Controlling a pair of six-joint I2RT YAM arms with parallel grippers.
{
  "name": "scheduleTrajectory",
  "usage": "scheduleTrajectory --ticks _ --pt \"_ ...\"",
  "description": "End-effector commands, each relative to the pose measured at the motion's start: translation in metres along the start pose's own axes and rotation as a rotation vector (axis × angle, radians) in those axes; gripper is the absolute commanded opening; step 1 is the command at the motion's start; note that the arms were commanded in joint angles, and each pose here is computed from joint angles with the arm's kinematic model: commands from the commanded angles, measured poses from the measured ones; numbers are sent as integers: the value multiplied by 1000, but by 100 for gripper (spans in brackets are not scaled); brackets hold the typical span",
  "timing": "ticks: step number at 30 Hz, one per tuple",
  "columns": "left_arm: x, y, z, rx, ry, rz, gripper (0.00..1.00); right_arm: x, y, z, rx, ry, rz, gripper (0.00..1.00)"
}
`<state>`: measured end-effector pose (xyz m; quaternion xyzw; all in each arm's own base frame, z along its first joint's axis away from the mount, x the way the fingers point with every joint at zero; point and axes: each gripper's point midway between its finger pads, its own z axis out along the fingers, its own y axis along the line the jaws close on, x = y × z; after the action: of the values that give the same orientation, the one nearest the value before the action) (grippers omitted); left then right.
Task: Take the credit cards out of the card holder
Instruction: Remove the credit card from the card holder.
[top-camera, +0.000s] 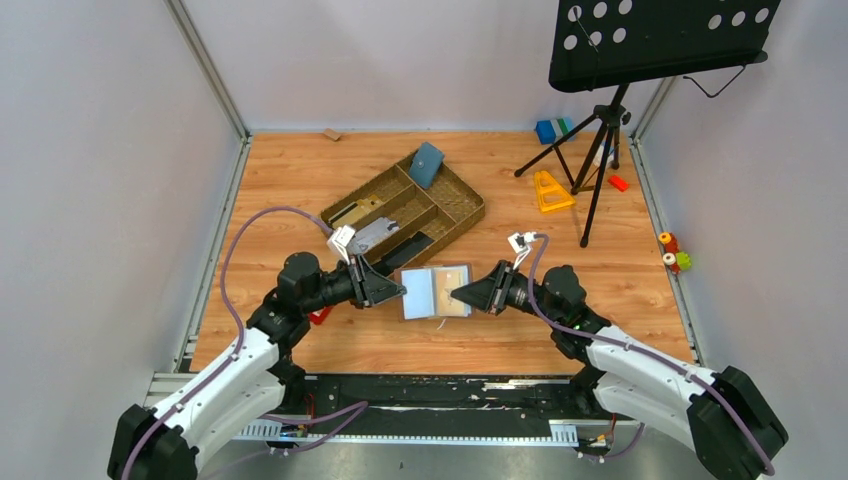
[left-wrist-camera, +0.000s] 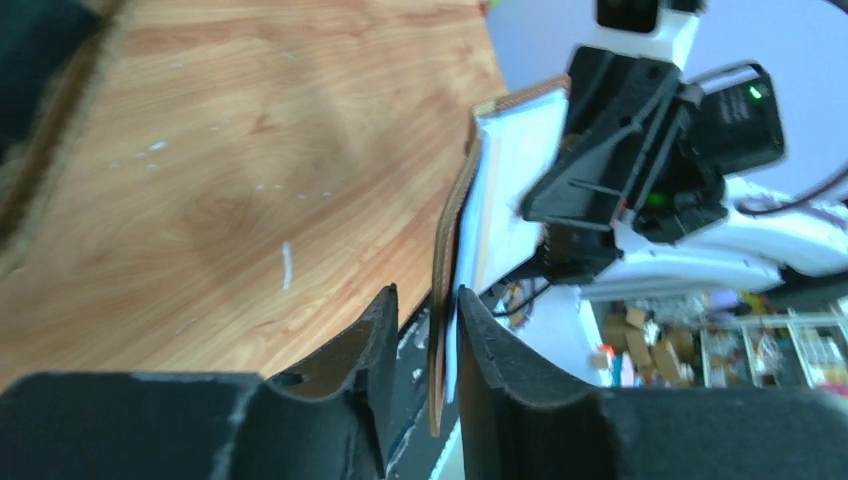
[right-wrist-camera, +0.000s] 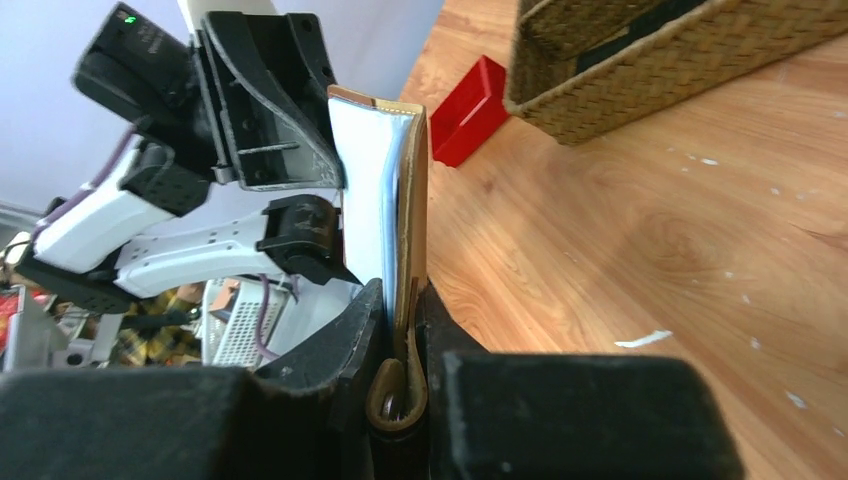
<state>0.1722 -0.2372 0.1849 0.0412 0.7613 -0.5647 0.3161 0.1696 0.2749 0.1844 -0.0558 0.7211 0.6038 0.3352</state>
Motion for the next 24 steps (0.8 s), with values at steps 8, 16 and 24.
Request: scheduleTrajectory --ticks 8,16,24 --pt "-38 25 -45 -369 -138 257 61 -12 -45 -9 272 -30 -113 0" --pt "-14 -20 -14 -84 -8 246 60 -3 -36 4 187 27 -76 0" --pt "5 -21 10 -57 79 209 44 0 -25 5 116 36 -63 0"
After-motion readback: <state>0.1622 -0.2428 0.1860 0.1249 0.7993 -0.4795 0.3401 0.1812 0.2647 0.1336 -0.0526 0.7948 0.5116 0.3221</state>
